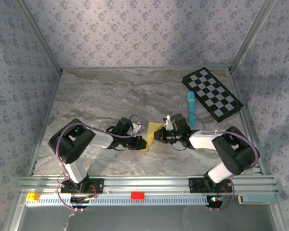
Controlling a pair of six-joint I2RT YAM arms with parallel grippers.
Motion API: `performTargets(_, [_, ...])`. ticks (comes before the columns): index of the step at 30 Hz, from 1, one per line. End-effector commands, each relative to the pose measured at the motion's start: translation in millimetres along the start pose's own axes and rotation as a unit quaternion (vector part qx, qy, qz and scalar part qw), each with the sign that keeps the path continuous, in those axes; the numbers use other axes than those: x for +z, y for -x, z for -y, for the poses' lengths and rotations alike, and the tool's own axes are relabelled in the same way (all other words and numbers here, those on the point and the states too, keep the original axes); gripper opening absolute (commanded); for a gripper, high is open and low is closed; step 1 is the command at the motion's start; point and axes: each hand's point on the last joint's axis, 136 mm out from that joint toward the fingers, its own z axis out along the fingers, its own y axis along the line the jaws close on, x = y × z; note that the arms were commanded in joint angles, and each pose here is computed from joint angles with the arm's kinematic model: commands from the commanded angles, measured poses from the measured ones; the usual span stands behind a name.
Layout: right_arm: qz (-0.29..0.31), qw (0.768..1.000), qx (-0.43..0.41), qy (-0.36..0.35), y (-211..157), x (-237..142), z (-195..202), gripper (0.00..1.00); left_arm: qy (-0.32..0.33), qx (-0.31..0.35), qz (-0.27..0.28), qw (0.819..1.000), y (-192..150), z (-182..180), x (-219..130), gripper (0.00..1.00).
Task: Fold a paper plane with a square sheet of paper (pick it up from the middle)
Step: Fold the wing for the fifth time at the center of the table.
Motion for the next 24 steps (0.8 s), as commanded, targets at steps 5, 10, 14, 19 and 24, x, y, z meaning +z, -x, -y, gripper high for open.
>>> performTargets(5, [0.004,0.999,-0.018,0.029,18,10,-17,0.10,0.053,-0.043,-0.008,0.998,-12,-36,1,0.00])
performTargets(10, [0.003,1.000,-0.009,0.021,19,14,-11,0.10,0.057,-0.056,-0.006,0.997,-12,-39,0,0.00])
performTargets(14, [0.004,1.000,-0.006,0.018,19,17,-7,0.10,0.059,-0.065,-0.006,0.996,-12,-40,0,0.00])
performTargets(19, [0.007,1.000,-0.003,0.018,22,19,-4,0.10,0.060,-0.068,-0.010,0.996,-13,-41,0,0.00])
performTargets(24, [0.009,1.000,0.003,0.016,25,20,0,0.10,0.064,-0.072,-0.013,0.995,-15,-43,0,0.00])
